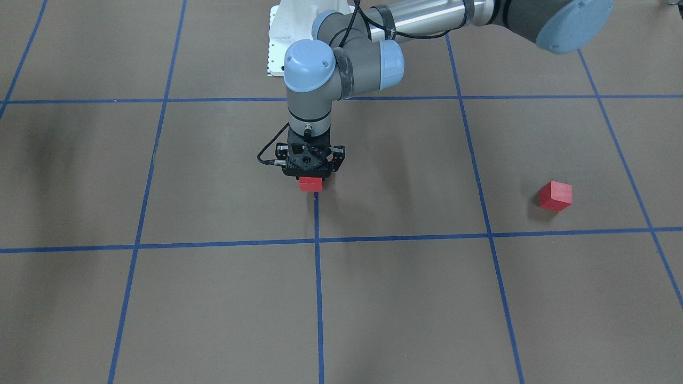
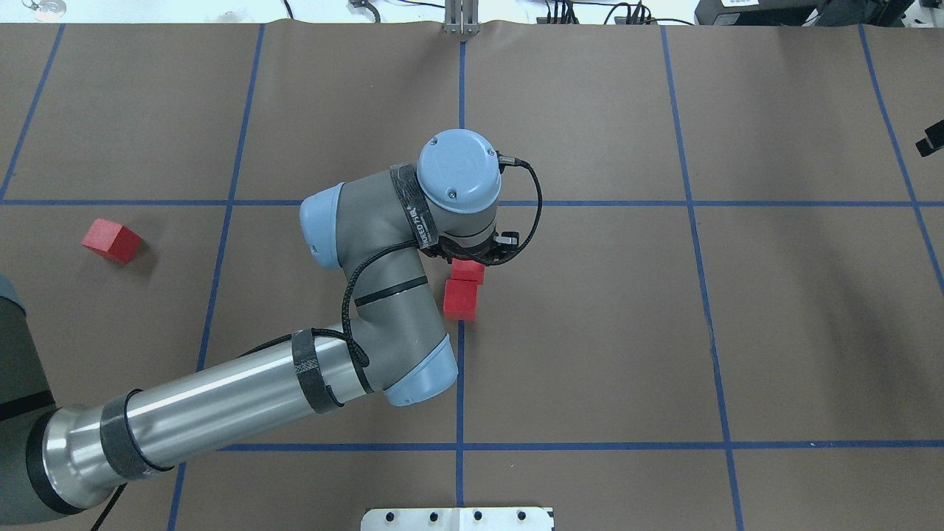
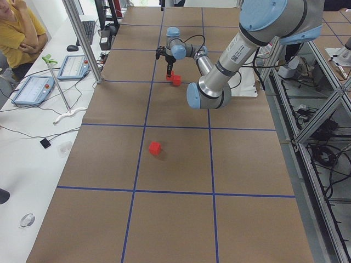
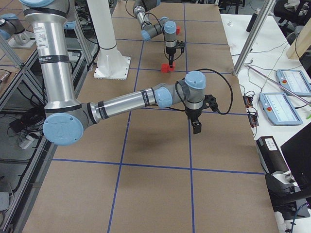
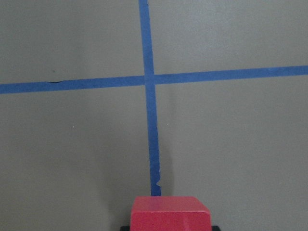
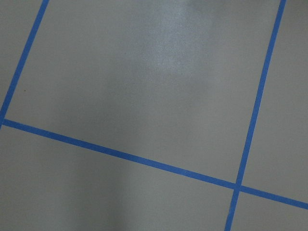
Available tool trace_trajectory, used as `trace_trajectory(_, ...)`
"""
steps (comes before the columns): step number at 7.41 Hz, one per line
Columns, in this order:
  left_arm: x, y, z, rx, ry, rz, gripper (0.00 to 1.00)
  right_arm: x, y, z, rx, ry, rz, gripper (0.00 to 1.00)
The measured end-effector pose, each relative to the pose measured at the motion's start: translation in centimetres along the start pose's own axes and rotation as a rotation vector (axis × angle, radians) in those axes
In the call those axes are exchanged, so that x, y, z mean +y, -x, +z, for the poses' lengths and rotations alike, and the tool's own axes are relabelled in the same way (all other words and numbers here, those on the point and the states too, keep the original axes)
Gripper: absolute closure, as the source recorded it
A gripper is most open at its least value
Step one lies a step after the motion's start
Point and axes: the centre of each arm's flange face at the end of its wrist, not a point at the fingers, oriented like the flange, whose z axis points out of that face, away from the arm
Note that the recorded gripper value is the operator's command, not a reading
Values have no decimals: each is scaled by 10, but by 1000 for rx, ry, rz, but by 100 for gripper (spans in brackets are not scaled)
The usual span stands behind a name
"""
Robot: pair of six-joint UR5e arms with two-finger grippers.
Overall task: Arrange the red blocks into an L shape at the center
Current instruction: 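Lower the cube with the left gripper against the center cube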
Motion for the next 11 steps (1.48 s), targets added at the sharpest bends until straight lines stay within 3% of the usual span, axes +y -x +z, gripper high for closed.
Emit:
trace_trajectory(10,9,8,17,29,-6,21,100,-1,0,0,0,-1,0,0)
trace_trajectory(11,9,9,18,32,-7,21,96,-1,0,-1,0,-1,-1,0)
